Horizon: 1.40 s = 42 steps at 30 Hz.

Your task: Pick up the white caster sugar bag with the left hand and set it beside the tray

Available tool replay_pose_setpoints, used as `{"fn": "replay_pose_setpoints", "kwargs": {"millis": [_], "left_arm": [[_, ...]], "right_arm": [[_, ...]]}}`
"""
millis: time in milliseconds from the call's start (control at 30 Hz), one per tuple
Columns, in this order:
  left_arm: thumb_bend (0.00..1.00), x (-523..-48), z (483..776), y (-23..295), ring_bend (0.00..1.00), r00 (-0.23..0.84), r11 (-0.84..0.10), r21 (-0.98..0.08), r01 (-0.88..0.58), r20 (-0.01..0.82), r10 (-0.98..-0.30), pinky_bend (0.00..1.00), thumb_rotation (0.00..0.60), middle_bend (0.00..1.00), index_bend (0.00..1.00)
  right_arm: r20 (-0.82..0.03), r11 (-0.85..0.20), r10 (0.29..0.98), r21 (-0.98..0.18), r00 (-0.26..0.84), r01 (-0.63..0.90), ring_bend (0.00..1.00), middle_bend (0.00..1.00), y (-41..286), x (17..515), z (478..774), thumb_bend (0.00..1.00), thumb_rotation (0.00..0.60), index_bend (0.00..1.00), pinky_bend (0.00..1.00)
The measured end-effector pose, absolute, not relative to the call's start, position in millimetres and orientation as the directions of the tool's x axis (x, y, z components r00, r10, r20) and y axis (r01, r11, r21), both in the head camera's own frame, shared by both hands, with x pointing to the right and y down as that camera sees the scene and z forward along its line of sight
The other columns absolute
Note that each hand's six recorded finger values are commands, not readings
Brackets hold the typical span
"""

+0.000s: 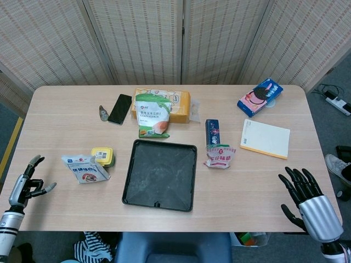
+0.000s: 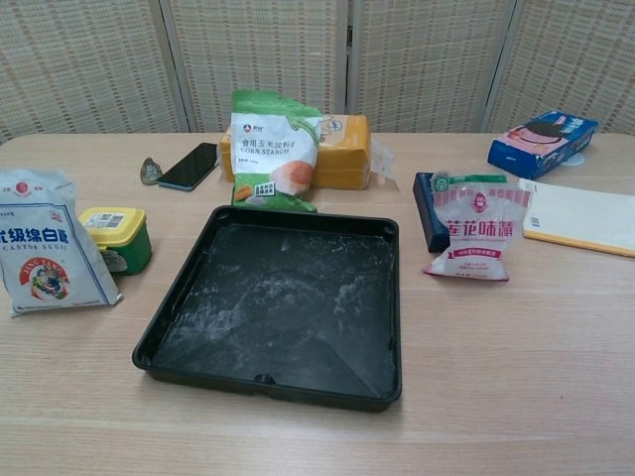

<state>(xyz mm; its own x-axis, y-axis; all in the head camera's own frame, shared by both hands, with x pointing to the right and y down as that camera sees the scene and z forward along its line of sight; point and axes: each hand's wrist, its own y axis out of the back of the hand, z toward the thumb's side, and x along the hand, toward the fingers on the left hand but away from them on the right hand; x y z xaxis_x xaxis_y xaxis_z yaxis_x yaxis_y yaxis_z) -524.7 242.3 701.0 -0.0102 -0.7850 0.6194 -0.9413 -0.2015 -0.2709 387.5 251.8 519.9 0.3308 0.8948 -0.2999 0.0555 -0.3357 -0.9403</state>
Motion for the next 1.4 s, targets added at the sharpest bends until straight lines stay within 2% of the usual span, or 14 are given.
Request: {"fn": "replay_pose_setpoints", "kwargs": {"millis": [233,500,633,867,1400], "left_arm": [[0.21,-501,729,252,0.97,0.053,-0.244,-0.204,-0.948,0.656,-0.753,1.0,0.6,0.14,0.05],[0.21,-483,751,261,0.98,0.084,-0.297,-0.198,-0.934,0.686,-0.723,1.0,0.6,0.15,0.07],[0.21,-471,762,260,0.99,0.116,-0.37,-0.211,-0.905,0.714,-0.69,1.0,0.6,0.16,0.08],[0.21,-462,771,251,1.0,0.15,-0.445,-0.214,-0.869,0.744,-0.651,1.0,0.6,0.17,0.11],[0.21,-448,774,238,1.0,0.173,-0.49,-0.225,-0.842,0.749,-0.64,1.0,0.6,0.22,0.15]], "right_arm": [[-0.307,-0.35,0.885,-0.935,0.35,0.065,0.0,0.0,253,386,520,0.36,0.6,0.0,0.0],[-0.303,-0.347,0.886,-0.936,0.352,0.067,0.0,0.0,254,387,518,0.35,0.6,0.0,0.0],[-0.304,-0.35,0.881,-0.934,0.362,0.068,0.0,0.0,255,386,517,0.36,0.6,0.0,0.0],[-0.301,-0.351,0.878,-0.934,0.372,0.071,0.0,0.0,258,386,516,0.35,0.6,0.0,0.0],[-0.294,-0.347,0.88,-0.935,0.374,0.08,0.0,0.0,258,386,513,0.35,0.6,0.0,0.0]]}}
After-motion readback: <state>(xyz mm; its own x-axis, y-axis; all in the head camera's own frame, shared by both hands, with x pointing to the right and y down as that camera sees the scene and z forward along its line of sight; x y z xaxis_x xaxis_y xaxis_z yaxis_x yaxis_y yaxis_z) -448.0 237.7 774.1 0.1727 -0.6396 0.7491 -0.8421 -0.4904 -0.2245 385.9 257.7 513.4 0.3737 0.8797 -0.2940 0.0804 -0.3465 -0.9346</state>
